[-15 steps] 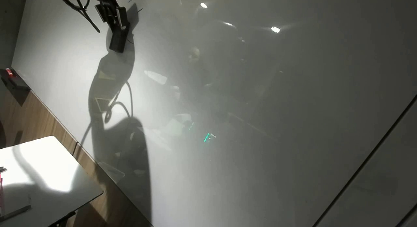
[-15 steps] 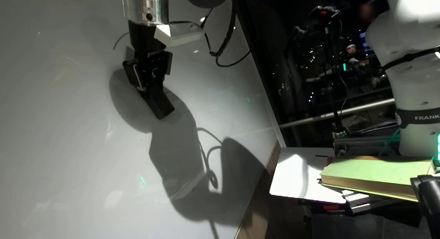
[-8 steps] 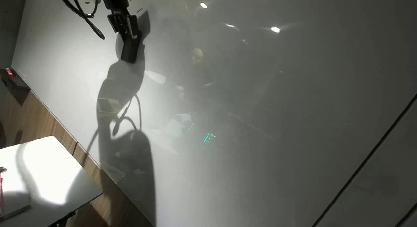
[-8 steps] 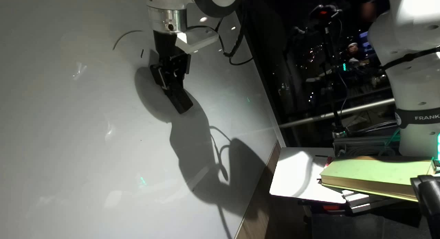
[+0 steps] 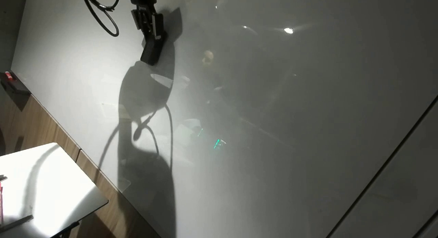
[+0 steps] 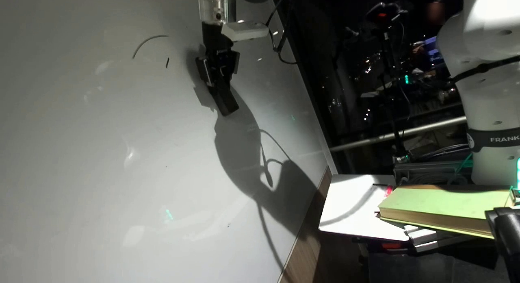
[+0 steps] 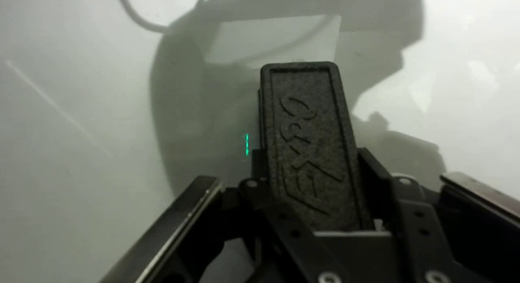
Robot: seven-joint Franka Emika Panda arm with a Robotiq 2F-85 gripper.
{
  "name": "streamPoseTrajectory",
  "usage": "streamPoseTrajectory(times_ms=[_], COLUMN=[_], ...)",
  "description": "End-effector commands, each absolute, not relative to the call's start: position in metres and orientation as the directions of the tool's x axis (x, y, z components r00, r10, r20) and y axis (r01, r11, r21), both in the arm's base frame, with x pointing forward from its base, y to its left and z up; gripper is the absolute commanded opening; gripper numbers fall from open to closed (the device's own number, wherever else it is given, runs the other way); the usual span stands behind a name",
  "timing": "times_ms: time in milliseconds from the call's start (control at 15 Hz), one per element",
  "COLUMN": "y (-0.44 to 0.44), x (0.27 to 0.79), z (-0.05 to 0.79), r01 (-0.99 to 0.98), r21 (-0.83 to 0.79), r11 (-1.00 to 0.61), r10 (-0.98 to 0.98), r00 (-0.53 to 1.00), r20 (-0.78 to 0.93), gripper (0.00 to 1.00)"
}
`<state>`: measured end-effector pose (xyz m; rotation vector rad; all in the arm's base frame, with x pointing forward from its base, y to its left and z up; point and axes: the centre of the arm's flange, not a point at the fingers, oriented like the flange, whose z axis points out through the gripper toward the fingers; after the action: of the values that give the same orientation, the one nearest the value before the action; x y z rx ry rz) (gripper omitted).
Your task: Erase the drawing on the whiteboard
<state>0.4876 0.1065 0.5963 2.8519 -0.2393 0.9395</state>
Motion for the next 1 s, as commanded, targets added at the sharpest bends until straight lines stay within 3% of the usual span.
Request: streamPoseTrajectory(times_ms=[0, 333, 933], y=[0.107, 0.135, 0.205], x=[0.475, 0.47, 0.499], z=[0.667, 0.724, 0.718], r01=[-0.128, -0.053, 0.02], r21=[-0.028, -0.105, -0.078], r11=[-0.991, -0.993, -0.997], r10=[-0.115, -0.113, -0.045], r00=[0.75, 0.679, 0.672], r20=[0.652, 0.725, 0.739], gripper=[0.3, 0.3, 0.3])
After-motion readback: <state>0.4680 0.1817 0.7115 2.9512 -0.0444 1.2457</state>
